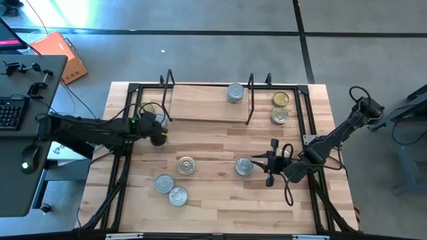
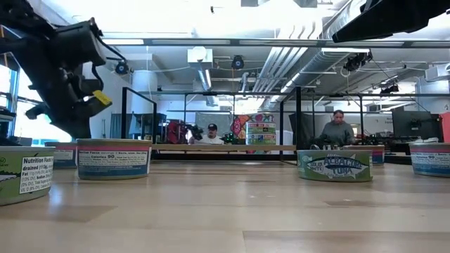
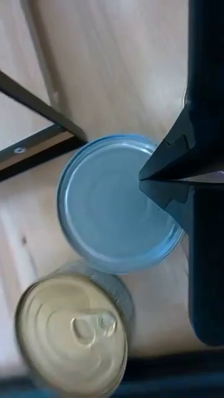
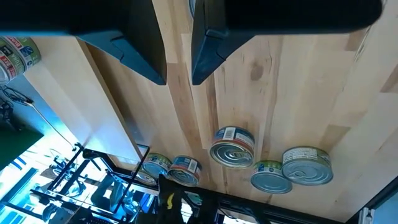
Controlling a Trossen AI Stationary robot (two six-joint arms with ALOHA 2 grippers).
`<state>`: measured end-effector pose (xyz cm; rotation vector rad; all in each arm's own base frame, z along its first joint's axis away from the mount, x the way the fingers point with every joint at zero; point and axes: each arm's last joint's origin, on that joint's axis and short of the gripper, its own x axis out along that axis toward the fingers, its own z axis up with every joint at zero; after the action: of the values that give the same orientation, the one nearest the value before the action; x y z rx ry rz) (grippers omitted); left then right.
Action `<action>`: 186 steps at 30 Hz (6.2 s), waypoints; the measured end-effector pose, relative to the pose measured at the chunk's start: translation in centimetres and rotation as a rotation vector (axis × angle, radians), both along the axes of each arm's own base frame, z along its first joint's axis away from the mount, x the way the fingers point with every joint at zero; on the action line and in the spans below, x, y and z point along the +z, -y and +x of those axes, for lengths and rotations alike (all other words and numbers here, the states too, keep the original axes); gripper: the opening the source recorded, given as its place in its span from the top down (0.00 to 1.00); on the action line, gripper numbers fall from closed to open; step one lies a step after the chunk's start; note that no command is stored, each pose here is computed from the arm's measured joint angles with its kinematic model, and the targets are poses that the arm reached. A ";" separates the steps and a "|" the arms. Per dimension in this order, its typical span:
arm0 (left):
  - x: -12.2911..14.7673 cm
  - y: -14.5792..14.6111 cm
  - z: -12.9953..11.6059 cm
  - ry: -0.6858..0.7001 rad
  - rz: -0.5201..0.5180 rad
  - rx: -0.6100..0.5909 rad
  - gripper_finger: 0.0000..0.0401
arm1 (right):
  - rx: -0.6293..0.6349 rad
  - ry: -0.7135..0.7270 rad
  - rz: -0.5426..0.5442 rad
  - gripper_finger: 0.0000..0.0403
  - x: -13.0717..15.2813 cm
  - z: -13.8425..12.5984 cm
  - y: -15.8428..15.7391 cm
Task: Stack canned seafood by type on shelf
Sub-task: Move the green tuna can to the center of the table, then put the blue-pink tuna can on the shelf
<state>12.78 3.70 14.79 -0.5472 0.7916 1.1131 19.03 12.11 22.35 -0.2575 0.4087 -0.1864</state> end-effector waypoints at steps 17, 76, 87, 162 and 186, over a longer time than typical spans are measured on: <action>-0.8 1.7 0.1 0.053 -0.222 -0.106 1.00 | -0.011 -0.002 0.046 0.83 -0.1 -0.1 0.0; 5.8 13.4 17.7 0.149 0.036 -0.891 1.00 | 0.176 0.023 0.177 0.36 -4.5 8.5 3.3; 5.9 18.1 10.7 0.041 -0.120 -0.651 1.00 | 0.311 -0.013 0.148 0.29 -5.6 14.6 2.8; -1.3 15.4 6.6 0.333 -0.102 -0.608 1.00 | 0.265 -0.267 0.321 0.24 -11.0 22.5 5.4; -3.4 14.7 9.1 0.339 -0.033 -0.645 1.00 | 0.365 -0.158 0.309 0.05 -13.3 23.6 5.3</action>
<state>21.92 -11.02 11.37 -0.4447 0.6217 0.3984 42.66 6.77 9.10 -0.0386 0.5329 0.2562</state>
